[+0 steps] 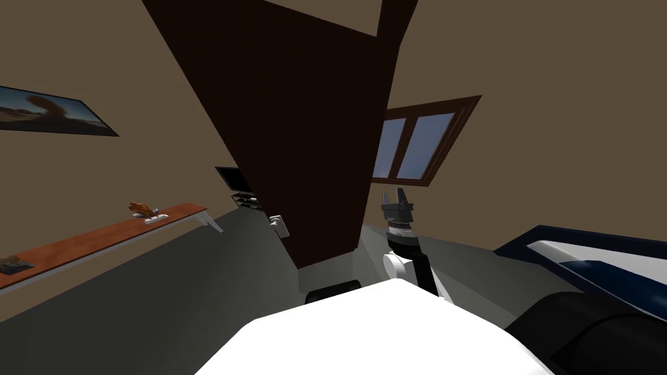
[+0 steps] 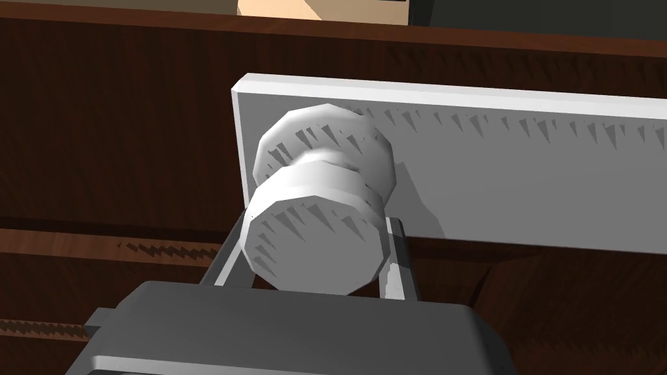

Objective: Push the door open

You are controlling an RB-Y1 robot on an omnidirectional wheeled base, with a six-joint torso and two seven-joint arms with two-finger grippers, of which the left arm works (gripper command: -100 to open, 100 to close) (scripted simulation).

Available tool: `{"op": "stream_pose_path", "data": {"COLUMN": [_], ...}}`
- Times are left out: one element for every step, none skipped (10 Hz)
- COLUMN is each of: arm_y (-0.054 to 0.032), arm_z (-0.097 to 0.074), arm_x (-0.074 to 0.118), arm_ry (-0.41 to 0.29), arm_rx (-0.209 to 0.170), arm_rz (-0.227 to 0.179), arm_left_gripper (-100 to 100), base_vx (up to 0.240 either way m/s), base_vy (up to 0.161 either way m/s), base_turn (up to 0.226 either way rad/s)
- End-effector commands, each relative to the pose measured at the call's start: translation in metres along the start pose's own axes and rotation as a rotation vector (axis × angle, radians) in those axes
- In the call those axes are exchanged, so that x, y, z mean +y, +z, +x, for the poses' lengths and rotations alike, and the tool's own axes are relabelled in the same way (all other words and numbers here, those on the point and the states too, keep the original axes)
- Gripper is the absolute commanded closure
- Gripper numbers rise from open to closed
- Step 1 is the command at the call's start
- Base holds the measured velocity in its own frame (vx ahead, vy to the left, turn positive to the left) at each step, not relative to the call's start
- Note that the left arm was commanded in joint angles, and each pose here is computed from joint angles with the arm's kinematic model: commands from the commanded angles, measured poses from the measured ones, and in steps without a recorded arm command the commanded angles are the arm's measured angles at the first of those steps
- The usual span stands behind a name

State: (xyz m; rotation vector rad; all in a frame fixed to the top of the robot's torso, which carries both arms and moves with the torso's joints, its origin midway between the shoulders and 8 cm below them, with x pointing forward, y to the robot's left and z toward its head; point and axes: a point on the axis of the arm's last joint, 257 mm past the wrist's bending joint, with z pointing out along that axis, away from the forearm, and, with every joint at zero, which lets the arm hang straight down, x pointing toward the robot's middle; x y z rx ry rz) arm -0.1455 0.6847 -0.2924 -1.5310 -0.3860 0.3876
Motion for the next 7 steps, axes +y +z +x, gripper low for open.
{"op": "stream_pose_path", "data": {"arm_y": [0.006, 0.0093, 0.0109, 0.0109, 0.0137, 0.015, 0.0169], "arm_z": [0.016, 0.025, 0.03, 0.03, 0.038, 0.042, 0.048], "arm_x": [-0.012, -0.02, -0.024, -0.024, -0.031, -0.034, -0.04], "arm_ry": [-0.016, -0.025, -0.03, -0.03, -0.038, -0.042, -0.049], "arm_rx": [0.02, 0.032, 0.038, 0.038, 0.049, 0.054, 0.061], "arm_rz": [0.023, 0.036, 0.043, 0.043, 0.056, 0.062, 0.072], "arm_left_gripper": [100, 100, 100, 100, 100, 100, 100], "base_vx": [-0.011, -0.012, -0.017, -0.007, -0.008, 0.005, 0.005], "base_vy": [0.045, 0.086, 0.106, 0.071, 0.081, 0.098, 0.126], "base_turn": [0.13, 0.153, 0.071, 0.01, 0.108, 0.095, 0.119]}}
